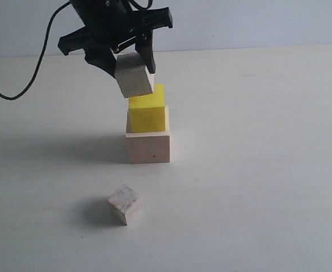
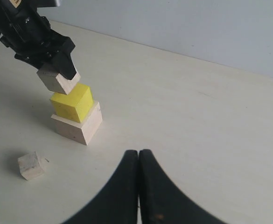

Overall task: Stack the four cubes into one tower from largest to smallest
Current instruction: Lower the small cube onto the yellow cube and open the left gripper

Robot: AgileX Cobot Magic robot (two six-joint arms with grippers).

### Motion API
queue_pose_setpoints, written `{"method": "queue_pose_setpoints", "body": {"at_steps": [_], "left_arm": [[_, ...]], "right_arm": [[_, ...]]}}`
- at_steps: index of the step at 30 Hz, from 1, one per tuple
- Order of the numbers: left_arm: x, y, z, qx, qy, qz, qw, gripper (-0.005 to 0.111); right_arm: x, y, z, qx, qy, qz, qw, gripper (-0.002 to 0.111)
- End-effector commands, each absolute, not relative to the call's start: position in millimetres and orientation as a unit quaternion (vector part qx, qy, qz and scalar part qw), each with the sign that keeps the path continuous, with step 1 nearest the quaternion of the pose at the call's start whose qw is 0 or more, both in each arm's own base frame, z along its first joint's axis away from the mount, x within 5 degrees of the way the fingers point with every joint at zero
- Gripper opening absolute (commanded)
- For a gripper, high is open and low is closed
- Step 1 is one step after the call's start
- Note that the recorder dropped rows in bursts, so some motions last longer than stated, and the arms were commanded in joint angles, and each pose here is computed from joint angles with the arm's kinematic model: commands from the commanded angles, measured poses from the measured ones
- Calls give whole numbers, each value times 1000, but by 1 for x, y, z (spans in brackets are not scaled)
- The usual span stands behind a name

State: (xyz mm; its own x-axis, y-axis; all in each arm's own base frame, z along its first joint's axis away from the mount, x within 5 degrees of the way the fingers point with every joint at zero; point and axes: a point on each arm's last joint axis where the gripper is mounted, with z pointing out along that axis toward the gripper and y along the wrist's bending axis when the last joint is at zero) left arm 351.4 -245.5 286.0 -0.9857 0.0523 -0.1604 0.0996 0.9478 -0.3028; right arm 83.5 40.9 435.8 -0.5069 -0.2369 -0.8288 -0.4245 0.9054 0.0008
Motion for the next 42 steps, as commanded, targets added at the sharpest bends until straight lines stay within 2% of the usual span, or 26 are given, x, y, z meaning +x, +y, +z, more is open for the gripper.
{"method": "queue_pose_setpoints", "body": {"at_steps": [1,12,42], "left_arm": [[339,-262,291,60,983,-155,83,0],[341,-259,289,36,987,-107,110,0],[342,-261,286,14,988,-113,101,0]], "right_arm": [[84,41,435,-191,861,103,461,0],[83,41,435,-192,862,106,458,0],[84,43,437,-191,856,117,466,0]]}}
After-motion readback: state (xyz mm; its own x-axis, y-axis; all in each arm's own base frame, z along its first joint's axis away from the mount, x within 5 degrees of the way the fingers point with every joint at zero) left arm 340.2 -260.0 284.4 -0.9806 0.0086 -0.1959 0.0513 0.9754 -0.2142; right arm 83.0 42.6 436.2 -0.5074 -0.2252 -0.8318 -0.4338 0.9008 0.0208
